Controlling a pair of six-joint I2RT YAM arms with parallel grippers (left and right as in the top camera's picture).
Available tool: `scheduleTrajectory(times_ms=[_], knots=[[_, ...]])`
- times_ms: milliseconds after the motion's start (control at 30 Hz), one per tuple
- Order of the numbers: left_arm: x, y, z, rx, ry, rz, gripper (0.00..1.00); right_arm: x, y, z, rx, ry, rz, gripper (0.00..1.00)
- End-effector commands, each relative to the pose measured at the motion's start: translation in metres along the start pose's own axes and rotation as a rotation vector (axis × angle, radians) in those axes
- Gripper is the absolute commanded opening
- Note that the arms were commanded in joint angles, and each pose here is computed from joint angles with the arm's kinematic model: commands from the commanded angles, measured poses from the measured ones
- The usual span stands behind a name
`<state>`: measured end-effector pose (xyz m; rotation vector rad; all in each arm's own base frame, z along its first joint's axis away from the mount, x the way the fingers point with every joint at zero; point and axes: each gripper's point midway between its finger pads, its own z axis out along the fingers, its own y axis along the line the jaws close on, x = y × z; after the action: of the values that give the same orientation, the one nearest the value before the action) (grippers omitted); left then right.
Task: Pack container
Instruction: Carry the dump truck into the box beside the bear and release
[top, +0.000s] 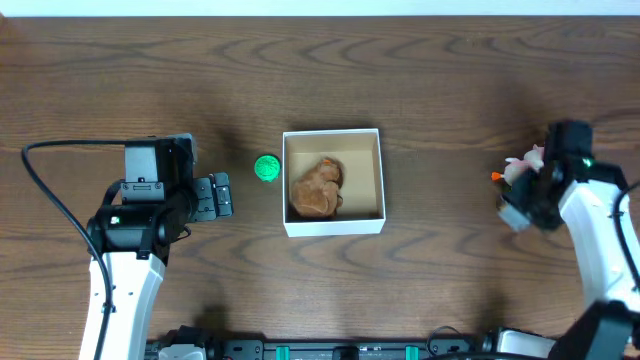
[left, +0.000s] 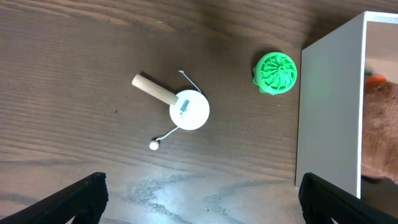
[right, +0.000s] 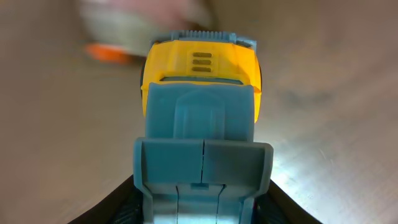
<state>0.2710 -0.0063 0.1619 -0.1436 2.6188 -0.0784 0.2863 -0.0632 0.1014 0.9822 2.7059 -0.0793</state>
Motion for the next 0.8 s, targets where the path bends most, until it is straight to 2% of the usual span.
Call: scheduleTrajectory(times_ms=[0,100,200,333,567,767], knots=[[-0.004,-0.001,-0.003,0.006,-0.01,-0.016,0.98,-0.017,0.053,-0.062,-0.137,-0.157,-0.212,0.42],[-0.004,-0.001,-0.003,0.006,-0.01,-0.016,0.98,-0.004,0.099,-0.094,-0.233,-0.216,-0.351,0.43],[-0.004,-0.001,-0.003,0.006,-0.01,-0.016,0.98,0.03,0.152,-0.116,-0.349,-0.254,-0.507,0.45],[-0.004,-0.001,-0.003,0.006,-0.01,-0.016,0.98,0.07,0.199,-0.125,-0.438,-0.271,-0.633,0.46],[-0.004,-0.001,-0.003,0.006,-0.01,-0.016,0.98,0.118,0.252,-0.096,-0.448,-0.251,-0.744,0.46],[-0.004,-0.001,-0.003,0.006,-0.01,-0.016,0.98,0.13,0.258,-0.054,-0.371,-0.183,-0.753,0.47]])
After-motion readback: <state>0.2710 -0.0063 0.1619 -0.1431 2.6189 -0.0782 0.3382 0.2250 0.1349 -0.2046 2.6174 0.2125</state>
